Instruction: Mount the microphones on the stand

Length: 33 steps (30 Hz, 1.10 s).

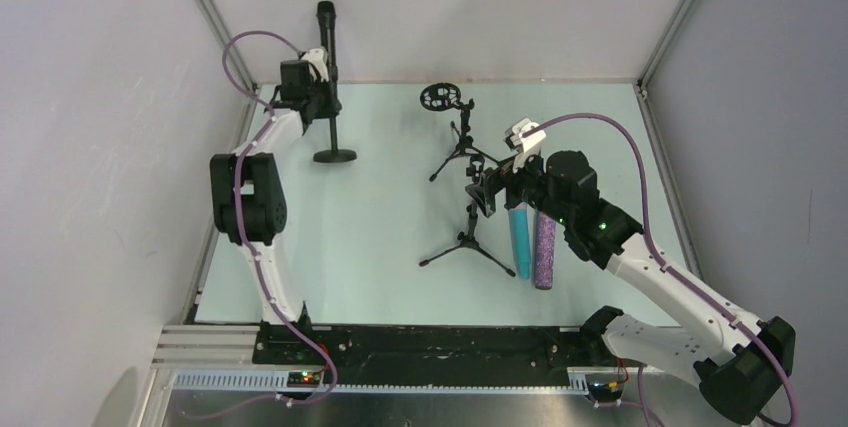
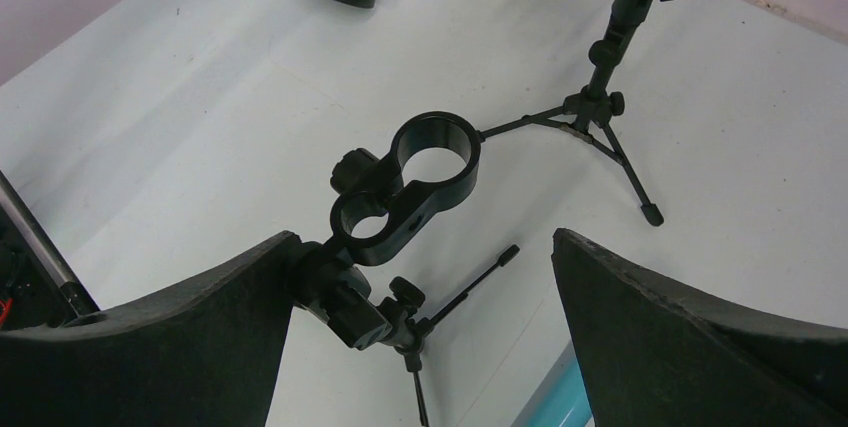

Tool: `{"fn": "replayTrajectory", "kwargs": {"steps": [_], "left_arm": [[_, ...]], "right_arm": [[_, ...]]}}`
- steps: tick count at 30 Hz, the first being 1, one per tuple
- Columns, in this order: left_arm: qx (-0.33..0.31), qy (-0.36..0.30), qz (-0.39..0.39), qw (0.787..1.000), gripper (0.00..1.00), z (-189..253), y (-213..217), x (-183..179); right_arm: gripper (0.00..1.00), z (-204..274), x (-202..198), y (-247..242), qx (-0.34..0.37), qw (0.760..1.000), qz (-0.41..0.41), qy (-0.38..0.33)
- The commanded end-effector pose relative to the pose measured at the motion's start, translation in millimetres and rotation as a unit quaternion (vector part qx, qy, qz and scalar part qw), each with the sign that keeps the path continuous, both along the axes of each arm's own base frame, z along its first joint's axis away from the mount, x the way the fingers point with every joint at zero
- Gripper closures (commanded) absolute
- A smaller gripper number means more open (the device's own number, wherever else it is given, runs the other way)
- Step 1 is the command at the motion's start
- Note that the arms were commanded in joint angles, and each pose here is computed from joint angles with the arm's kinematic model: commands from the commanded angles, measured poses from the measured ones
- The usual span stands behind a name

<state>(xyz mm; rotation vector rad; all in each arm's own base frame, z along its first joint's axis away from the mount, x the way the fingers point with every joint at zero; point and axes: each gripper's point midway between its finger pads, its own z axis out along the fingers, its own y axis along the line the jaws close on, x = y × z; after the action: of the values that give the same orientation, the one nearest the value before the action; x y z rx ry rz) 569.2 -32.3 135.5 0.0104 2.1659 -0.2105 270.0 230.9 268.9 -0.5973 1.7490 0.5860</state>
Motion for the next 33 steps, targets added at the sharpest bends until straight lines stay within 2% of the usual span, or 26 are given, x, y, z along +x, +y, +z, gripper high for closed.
{"fn": "replayTrajectory", "kwargs": {"steps": [1,4,11,15,22,25,33], "left_arm": [[-0.015,-0.154,-0.034,0.987,1.00,95,-13,-2],[-0.023,-0.208,-0.035,0.977,1.00,116,-15,-10],[-0.028,-0.276,-0.049,0.959,1.00,134,-21,-27],[-0.028,-0.343,-0.053,0.937,1.00,153,-22,-34],[-0.015,-0.404,-0.083,0.911,1.00,146,-33,-48],[-0.019,-0.447,-0.074,0.891,1.00,144,-32,-59],[-0.025,-0.472,-0.088,0.877,1.00,128,-36,-73]], "right_arm": [[0.01,8,4,-4,0.003,1.000,-0.010,-0.018],[0.00,9,4,-4,0.006,1.000,-0.011,-0.022],[0.01,9,3,-6,0.009,1.000,-0.013,-0.025],[0.01,7,3,-6,0.009,1.000,-0.015,-0.025],[0.01,6,3,-8,0.013,0.999,-0.018,-0.024],[0.01,6,2,-8,0.014,0.999,-0.018,-0.024],[0.01,6,0,-8,0.015,0.999,-0.017,-0.023]]}}
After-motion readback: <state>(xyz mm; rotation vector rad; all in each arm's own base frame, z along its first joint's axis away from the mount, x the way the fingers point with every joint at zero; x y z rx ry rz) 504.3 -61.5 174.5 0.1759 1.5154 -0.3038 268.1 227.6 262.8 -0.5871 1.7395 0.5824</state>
